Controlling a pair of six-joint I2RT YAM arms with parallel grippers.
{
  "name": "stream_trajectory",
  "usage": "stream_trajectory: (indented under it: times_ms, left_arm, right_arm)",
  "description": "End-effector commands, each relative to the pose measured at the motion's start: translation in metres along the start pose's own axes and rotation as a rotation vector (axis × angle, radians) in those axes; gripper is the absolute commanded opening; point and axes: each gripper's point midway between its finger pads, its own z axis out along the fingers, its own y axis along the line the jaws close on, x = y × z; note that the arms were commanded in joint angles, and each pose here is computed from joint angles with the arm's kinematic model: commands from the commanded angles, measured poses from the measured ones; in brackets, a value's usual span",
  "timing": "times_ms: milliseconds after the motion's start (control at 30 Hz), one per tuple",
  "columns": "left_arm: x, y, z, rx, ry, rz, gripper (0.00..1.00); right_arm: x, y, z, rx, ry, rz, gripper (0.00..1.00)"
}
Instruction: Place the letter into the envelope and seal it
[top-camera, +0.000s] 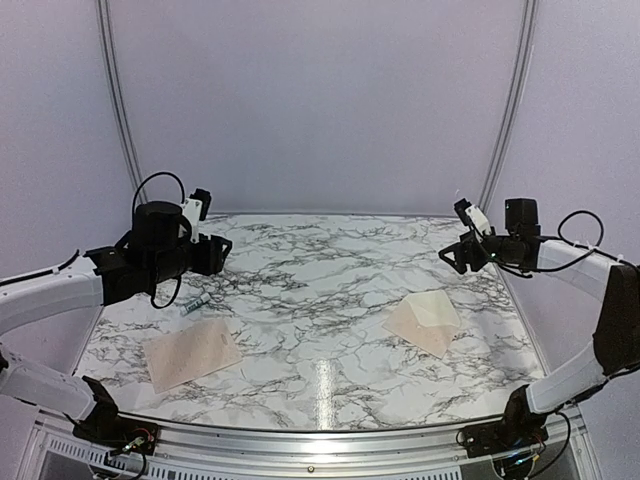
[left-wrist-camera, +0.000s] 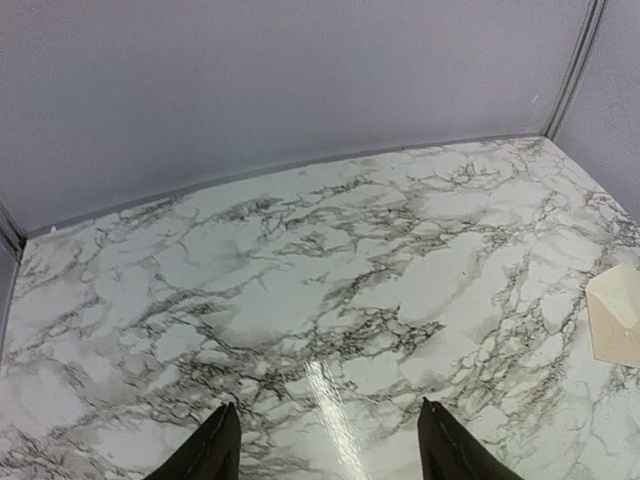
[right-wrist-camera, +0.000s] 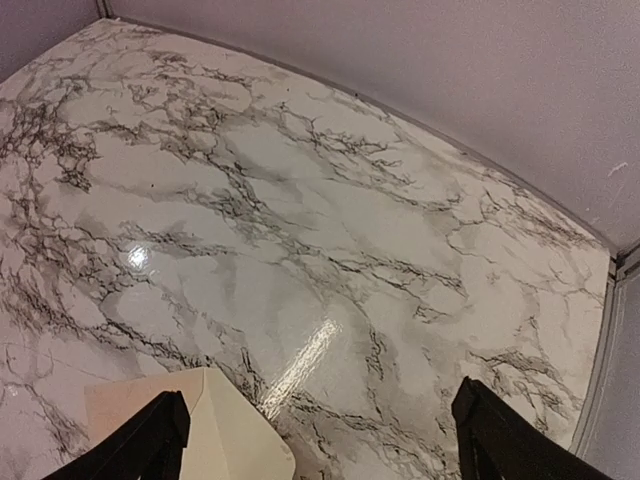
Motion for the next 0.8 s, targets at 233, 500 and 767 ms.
stream_trajectory:
  times_ms: [233,500,767]
  left_arm:
    - [0.116,-0.004,-0.029,-0.111,0.383,-0.157,0.54]
    - [0.169,-0.001,-0.037,-0.113,0.501,-0.18,0.45]
    - [0.197,-0.003,-0.033,-0.12,0.586,-0.16,0.15]
  right_arm:
    - [-0.005,0.097,0.025,-0.246,0.087,-0.211,0.77]
    - [0.006,0.133,0.034,-0.355,0.117,-0.242,0.74]
    - [0.008,0.14,0.035,-0.392,0.123,-0.228,0.72]
